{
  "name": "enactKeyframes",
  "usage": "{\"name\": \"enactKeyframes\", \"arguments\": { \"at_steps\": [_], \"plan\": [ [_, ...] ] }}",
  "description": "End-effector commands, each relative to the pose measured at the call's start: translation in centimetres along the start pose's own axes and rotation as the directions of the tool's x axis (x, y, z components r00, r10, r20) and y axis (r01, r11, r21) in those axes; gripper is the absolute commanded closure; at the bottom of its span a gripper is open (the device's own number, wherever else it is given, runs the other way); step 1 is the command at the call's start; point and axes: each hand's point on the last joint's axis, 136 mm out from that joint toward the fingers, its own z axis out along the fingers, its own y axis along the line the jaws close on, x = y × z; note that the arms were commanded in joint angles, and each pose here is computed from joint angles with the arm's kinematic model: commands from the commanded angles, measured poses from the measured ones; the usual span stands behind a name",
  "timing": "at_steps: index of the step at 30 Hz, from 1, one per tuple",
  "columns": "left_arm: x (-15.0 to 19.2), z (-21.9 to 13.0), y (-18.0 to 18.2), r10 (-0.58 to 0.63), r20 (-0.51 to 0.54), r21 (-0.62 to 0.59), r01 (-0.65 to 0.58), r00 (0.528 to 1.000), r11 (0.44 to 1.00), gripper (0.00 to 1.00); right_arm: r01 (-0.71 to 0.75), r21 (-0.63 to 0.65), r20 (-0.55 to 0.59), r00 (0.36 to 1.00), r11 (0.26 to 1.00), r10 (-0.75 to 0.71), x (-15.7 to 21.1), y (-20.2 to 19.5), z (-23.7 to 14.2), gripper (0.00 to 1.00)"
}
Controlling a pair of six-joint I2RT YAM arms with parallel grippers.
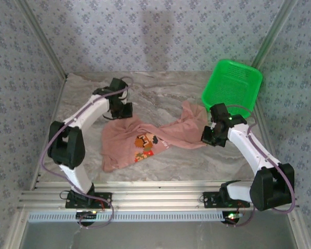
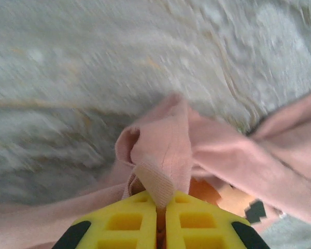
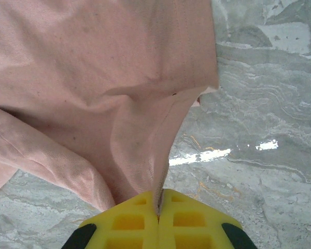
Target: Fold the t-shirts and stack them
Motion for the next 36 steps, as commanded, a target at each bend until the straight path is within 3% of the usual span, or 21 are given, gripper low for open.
{"name": "enactKeyframes", "arguments": {
  "at_steps": [1, 5, 7, 8, 10, 14, 18, 25, 30, 33, 36],
  "plan": [
    [4.9, 1.2, -2.1, -0.052, -0.077, 0.039, 0.055, 0.996, 0.998, 0.90, -0.005, 0.014, 0.008, 1.000, 1.000, 0.005, 0.0, -0.2, -0.2, 1.00],
    [12.1, 1.8, -5.2, -0.036, -0.200, 0.123, 0.062, 0.979, 0.990, 0.79, -0.005, 0.014, 0.008, 1.000, 1.000, 0.005, 0.0, -0.2, -0.2, 1.00],
    [14.5, 0.5, -5.4, -0.018, -0.196, 0.142, 0.047, 0.980, 0.989, 0.64, -0.007, 0.021, 0.007, 1.000, 1.000, 0.006, 0.1, -0.4, -0.3, 1.00],
    [15.1, -0.5, -5.1, -0.027, -0.178, 0.155, 0.055, 0.984, 0.986, 0.51, -0.007, 0.024, 0.007, 1.000, 1.000, 0.007, 0.1, -0.4, -0.3, 1.00],
    [15.2, -2.7, -4.2, -0.062, -0.108, 0.182, 0.081, 0.992, 0.980, 0.34, -0.007, 0.027, 0.008, 1.000, 1.000, 0.006, 0.2, -0.5, -0.3, 1.00],
    [14.3, -6.0, 0.1, -0.239, 0.001, 0.191, 0.235, 0.971, 0.953, 0.19, -0.005, 0.025, 0.027, 1.000, 1.000, 0.004, -0.3, -0.5, -0.1, 1.00],
    [14.0, -5.4, 3.4, -0.382, -0.005, 0.153, 0.378, 0.924, 0.913, 0.17, -0.005, 0.020, 0.023, 1.000, 1.000, 0.005, -0.3, -0.3, 0.2, 1.00],
    [12.1, -2.1, 1.3, -0.473, -0.088, 0.255, 0.479, 0.877, 0.840, 0.21, -0.003, 0.015, 0.017, 1.000, 1.000, 0.003, -0.1, 0.0, 0.2, 1.00],
    [12.9, 0.1, 1.7, -0.512, -0.148, 0.226, 0.533, 0.846, 0.815, 0.24, 0.009, 0.015, 0.016, 1.000, 1.000, -0.010, 0.2, 0.3, 0.4, 1.00],
    [12.6, 1.3, 1.4, -0.553, -0.160, 0.257, 0.576, 0.818, 0.776, 0.28, 0.014, 0.015, 0.015, 1.000, 1.000, -0.014, 0.3, 0.4, 0.5, 1.00],
    [12.4, 2.5, 1.9, -0.566, -0.152, 0.233, 0.585, 0.811, 0.777, 0.38, 0.015, 0.015, 0.016, 1.000, 1.000, -0.015, 0.2, 0.4, 0.6, 1.00]
  ]
}}
